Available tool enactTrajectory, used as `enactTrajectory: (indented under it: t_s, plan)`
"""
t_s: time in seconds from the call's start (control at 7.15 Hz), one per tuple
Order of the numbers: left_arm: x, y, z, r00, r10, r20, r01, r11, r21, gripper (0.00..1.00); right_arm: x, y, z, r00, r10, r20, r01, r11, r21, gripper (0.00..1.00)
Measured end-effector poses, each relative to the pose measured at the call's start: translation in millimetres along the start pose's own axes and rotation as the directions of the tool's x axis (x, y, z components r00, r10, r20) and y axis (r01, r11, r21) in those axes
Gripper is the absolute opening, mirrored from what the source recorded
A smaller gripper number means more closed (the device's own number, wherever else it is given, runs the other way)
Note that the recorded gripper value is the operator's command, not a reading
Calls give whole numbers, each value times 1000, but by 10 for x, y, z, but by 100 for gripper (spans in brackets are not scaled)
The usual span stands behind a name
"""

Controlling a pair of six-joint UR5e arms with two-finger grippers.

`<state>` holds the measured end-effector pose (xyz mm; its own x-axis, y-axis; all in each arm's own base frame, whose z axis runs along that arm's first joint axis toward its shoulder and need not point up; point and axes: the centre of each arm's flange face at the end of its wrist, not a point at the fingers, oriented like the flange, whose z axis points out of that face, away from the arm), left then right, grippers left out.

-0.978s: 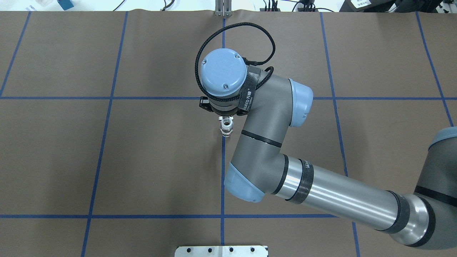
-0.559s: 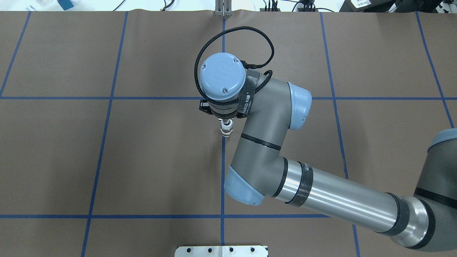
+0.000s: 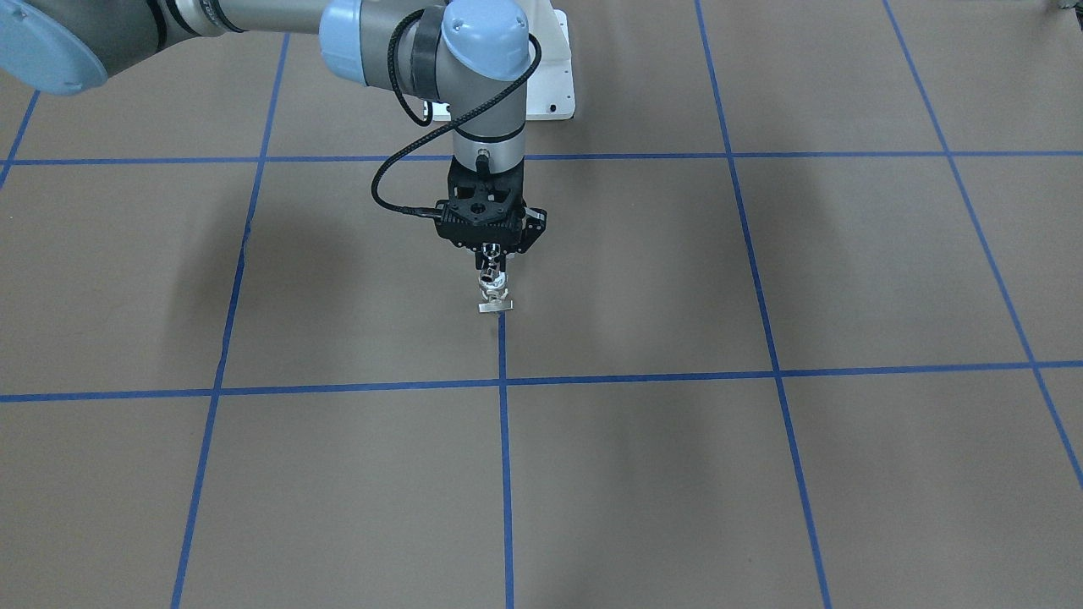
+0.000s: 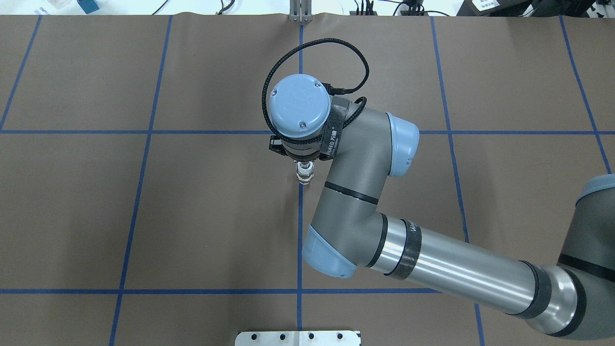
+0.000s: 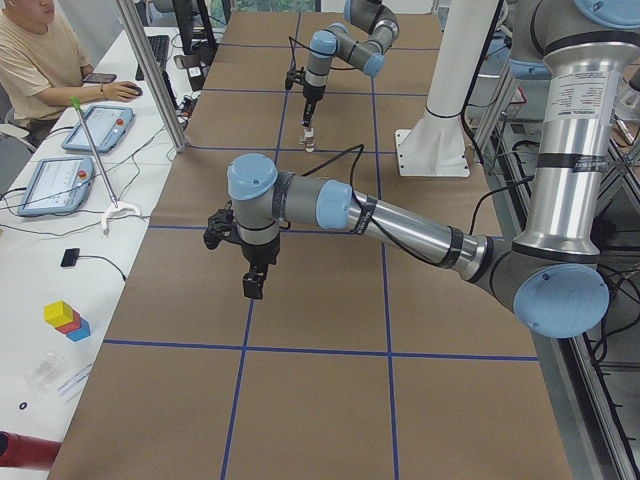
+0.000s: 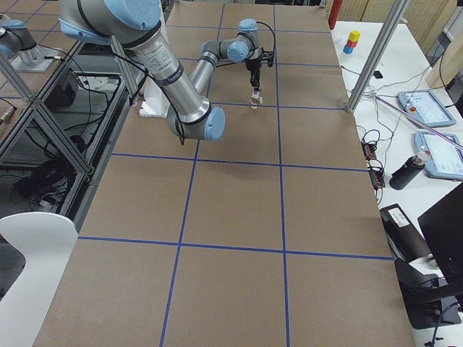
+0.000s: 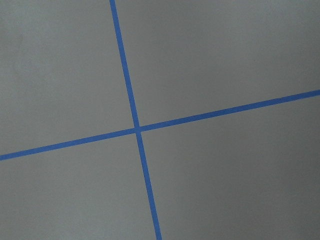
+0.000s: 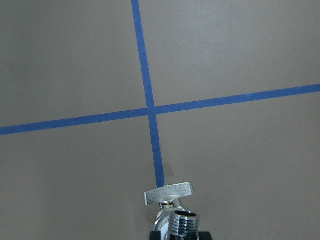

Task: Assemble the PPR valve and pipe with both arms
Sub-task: 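Lower the chrome valve with the right gripper onto the white fitting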

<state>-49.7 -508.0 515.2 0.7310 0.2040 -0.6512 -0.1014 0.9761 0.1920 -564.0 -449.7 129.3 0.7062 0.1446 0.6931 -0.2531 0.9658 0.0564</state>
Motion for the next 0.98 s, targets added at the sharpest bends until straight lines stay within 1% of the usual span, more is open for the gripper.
enactTrajectory:
  t_s: [0.28,0.56,0.84,0.98]
  plan:
    - [0,0,0,1000,0,0,0,1000,0,100,-1,4,2,1000,0,1,0,1000,-1,0]
    - [1,0,1,1000,0,0,0,1000,0,100,-7,4,-5,1000,1,3,-1,1000,-1,11]
    - [2,0,2,1000,0,0,0,1000,0,100,-9,15,0,1000,-1,3,1,1000,-2,12]
    - [1,0,1,1000,0,0,0,1000,0,100,-6,24,9,1000,-1,2,1,1000,-3,16]
